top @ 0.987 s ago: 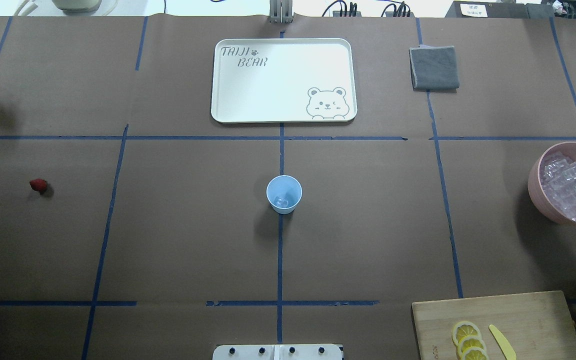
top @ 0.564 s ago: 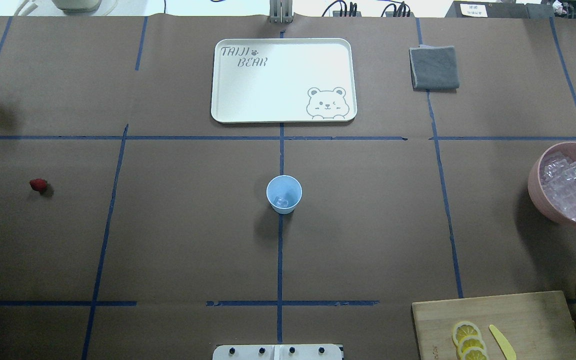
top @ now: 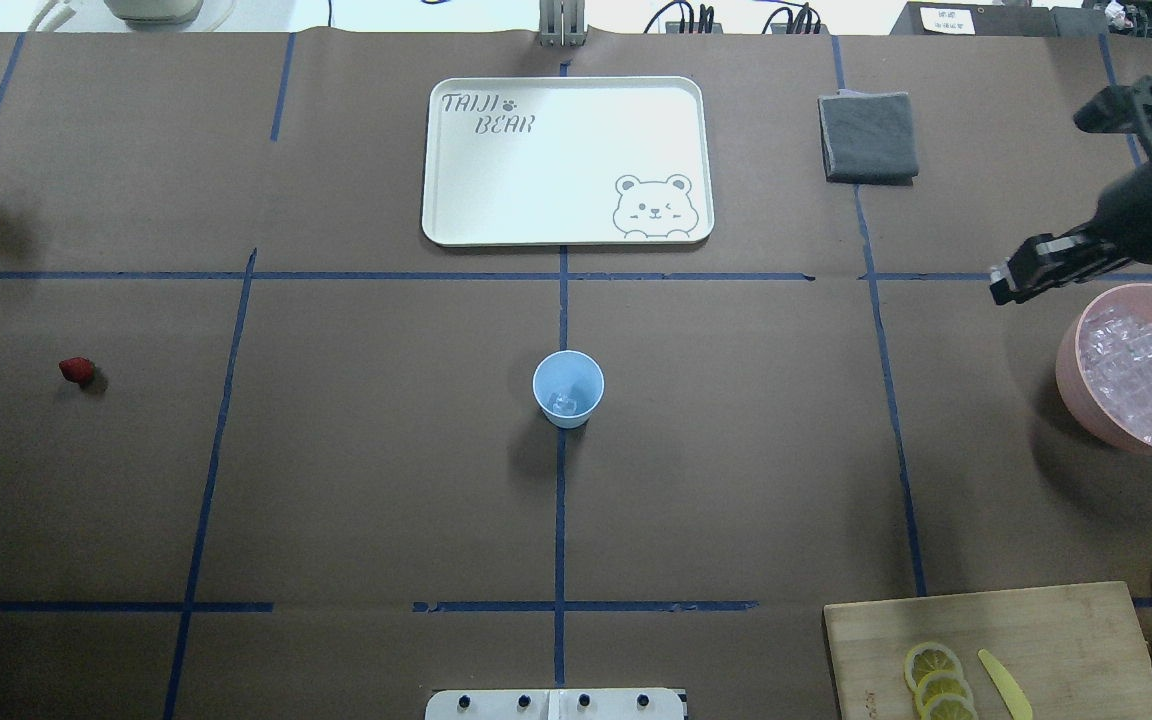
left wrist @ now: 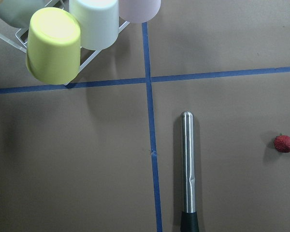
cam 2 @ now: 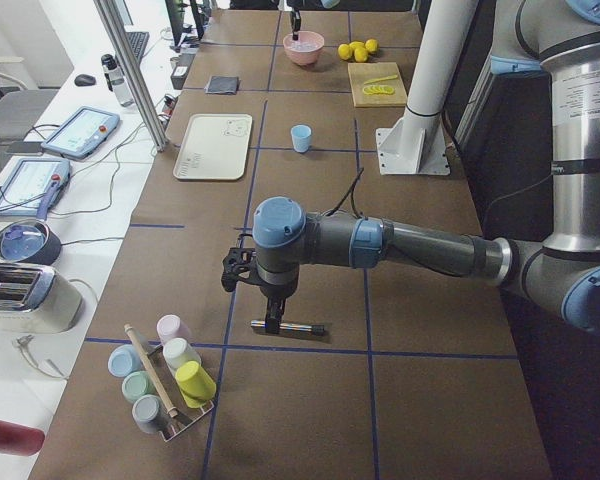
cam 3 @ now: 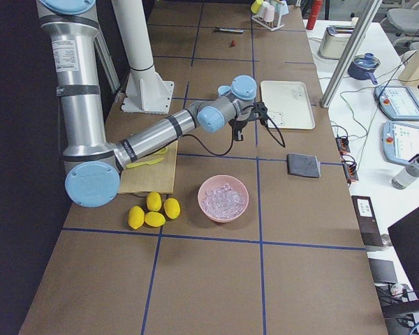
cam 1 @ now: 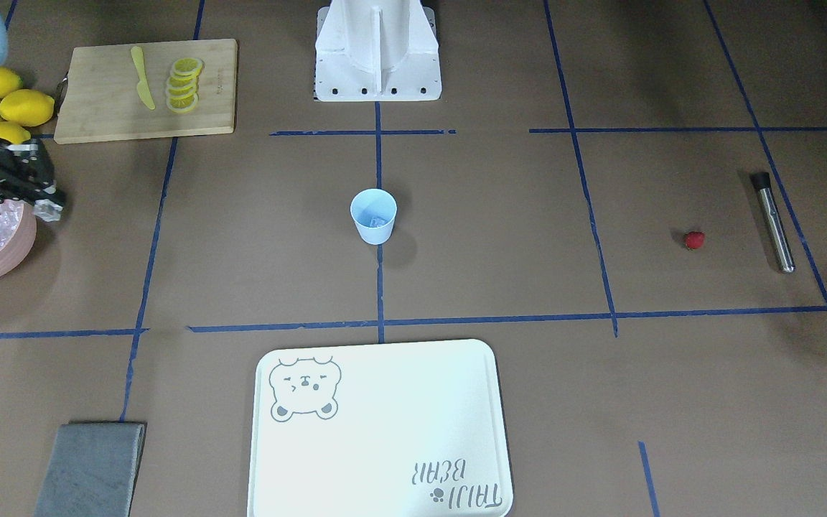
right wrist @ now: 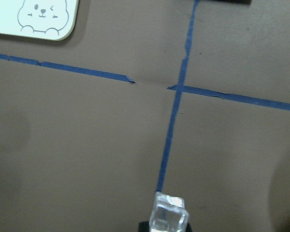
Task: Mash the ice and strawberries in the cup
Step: 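Lift the ice cube and carry it above the blue cup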
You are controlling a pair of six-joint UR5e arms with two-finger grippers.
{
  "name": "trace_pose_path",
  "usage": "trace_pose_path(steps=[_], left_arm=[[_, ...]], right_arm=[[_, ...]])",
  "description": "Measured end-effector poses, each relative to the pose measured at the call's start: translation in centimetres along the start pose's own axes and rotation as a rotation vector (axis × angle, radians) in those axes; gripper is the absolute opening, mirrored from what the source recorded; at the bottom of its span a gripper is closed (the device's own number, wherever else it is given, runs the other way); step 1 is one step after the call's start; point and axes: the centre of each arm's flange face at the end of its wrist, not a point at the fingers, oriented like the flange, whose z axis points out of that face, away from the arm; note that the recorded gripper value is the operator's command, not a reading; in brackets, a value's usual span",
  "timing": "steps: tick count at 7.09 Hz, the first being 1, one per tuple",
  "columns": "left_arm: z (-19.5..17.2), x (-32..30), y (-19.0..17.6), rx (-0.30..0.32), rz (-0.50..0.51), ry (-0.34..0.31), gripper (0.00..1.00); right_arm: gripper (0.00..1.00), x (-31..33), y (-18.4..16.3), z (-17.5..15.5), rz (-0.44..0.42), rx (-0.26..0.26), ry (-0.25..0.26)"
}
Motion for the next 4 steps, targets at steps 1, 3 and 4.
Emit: trace_pose_path(steps=[1, 3, 4], left_arm=[[0.1, -0.1, 0.0, -0.003, -0.002, 0.000, 1.00], [0.2, -0.2, 0.0, -0.005, -0.004, 0.000, 1.00], [0.3, -0.3, 0.0, -0.006, -0.005, 0.000, 1.00]], right_arm=[[0.00, -6.4, -1.3, 1.6, 0.032, -0.026, -0.012], [0.00, -18.4, -2.2, 5.5, 0.071, -0.035, 0.031], [0.00, -23.5, -1.8, 8.0, 0.089, -0.022, 0.059]])
